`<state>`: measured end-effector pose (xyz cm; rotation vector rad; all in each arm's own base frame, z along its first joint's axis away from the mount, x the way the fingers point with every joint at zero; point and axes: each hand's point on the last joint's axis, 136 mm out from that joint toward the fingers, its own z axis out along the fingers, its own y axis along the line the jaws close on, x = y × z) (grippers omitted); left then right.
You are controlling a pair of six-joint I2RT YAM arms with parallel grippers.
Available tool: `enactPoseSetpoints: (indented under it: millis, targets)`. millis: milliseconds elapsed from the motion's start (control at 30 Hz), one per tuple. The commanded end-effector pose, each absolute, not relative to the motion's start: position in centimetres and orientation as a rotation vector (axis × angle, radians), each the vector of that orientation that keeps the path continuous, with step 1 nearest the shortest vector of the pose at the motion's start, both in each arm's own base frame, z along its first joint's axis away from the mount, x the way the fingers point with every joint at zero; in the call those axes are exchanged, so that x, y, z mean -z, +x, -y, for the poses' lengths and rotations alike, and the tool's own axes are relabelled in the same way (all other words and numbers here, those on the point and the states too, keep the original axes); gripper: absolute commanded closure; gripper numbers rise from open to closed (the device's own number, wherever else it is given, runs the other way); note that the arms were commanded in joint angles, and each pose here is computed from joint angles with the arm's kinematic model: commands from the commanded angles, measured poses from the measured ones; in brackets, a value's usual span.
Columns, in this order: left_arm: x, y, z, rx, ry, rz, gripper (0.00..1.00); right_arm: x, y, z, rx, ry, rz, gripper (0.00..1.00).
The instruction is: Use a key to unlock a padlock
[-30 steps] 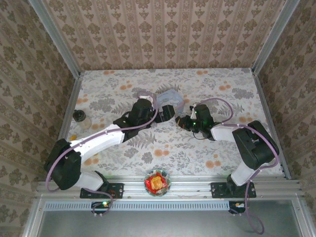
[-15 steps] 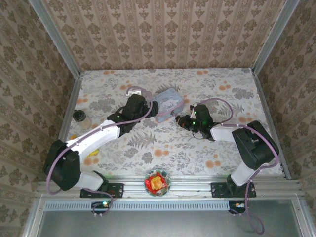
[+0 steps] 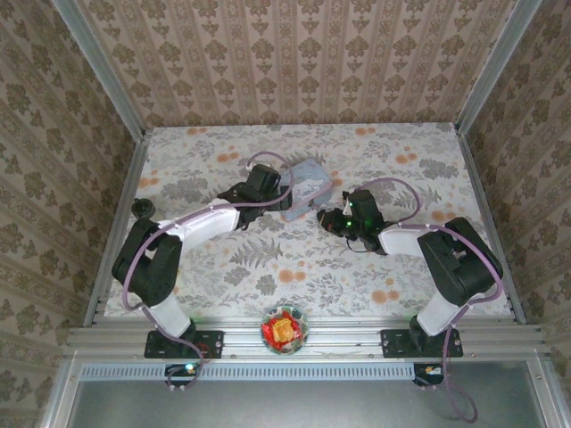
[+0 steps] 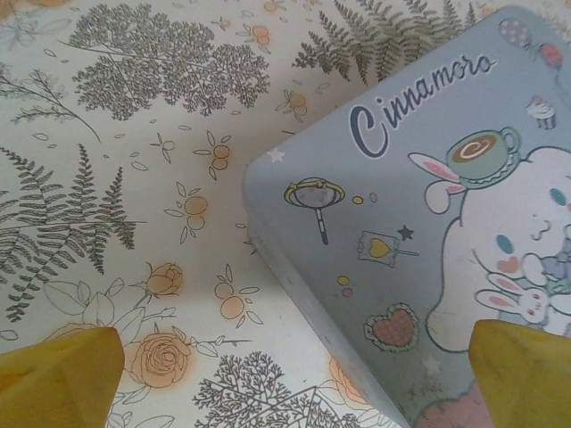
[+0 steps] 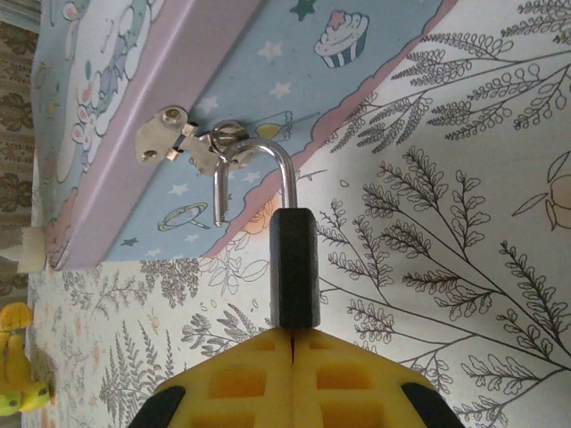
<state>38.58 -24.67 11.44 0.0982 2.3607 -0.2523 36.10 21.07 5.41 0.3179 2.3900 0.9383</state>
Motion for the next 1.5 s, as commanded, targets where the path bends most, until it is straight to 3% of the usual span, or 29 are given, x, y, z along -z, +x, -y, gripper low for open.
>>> enactPoseSetpoints:
  millis: [0, 367, 667, 1300, 1467]
  targets:
    - [-10.7, 39.0, 24.6, 0.232, 0.141, -2.392, 0.00, -3.5, 36.1, -20.4, -0.849, 0.334, -2.440, 0.94]
    - [-9.0, 38.9, 23.7, 0.190, 0.127, -2.425, 0.00, -2.3, 35.9, -20.3, -0.825, 0.327, -2.475, 0.80]
    - [-8.9, 39.1, 23.4, 0.184, 0.117, -2.430, 0.00, -4.6, 35.5, -19.0, -0.743, 0.310, -2.446, 0.69]
    - [-8.8, 39.9, 24.4, 0.229, 0.104, -2.449, 0.00, -5.1, 36.5, -21.1, -0.239, 0.079, -2.561, 0.41]
    - [-8.7, 40.0, 24.2, 0.213, 0.101, -2.457, 0.00, -4.2, 37.2, -21.3, -0.155, 0.077, -2.577, 0.38]
